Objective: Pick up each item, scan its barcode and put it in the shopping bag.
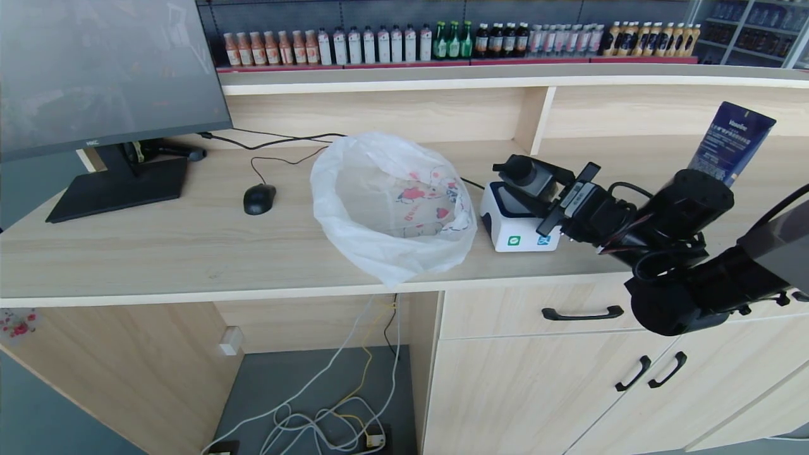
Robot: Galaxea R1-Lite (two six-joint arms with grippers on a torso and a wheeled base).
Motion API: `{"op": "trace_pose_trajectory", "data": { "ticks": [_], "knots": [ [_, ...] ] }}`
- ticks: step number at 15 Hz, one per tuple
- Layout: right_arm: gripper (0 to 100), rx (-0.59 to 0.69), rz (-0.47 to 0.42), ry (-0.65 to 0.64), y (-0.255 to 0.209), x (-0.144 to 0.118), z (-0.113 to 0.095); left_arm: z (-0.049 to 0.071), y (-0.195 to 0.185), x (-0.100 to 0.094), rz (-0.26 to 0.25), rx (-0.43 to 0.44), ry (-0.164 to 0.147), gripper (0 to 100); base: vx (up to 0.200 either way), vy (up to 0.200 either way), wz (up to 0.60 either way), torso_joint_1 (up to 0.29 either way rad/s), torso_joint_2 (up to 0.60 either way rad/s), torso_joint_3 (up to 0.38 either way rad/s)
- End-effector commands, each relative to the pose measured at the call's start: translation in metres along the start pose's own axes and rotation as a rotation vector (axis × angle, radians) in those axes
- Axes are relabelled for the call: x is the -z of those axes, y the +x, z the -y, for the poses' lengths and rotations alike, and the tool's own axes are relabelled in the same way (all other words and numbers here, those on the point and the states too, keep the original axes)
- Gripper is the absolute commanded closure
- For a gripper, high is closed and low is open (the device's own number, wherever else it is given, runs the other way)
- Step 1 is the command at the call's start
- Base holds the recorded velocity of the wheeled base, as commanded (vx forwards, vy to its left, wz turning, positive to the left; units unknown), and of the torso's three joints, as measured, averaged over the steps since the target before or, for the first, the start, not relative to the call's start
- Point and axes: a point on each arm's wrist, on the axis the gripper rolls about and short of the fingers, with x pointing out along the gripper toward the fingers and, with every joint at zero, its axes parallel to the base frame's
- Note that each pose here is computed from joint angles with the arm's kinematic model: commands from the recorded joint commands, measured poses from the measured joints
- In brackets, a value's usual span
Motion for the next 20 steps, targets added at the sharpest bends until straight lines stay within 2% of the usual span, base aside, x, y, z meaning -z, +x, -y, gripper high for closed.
{"op": "trace_pose_trajectory", "data": {
  "ticks": [1,20],
  "knots": [
    [100,-0.001,-0.001,0.001,0.0,-0.001,0.0,0.0,0.0,0.0,0.001,0.0,0.0,0,0.0,0.0,0.0,0.0,0.0,0.0],
    [100,0.009,0.022,-0.007,0.003,-0.012,0.004,0.0,0.0,0.0,0.001,0.0,0.0,0,0.0,0.0,0.0,0.0,0.0,0.0]
  ]
}}
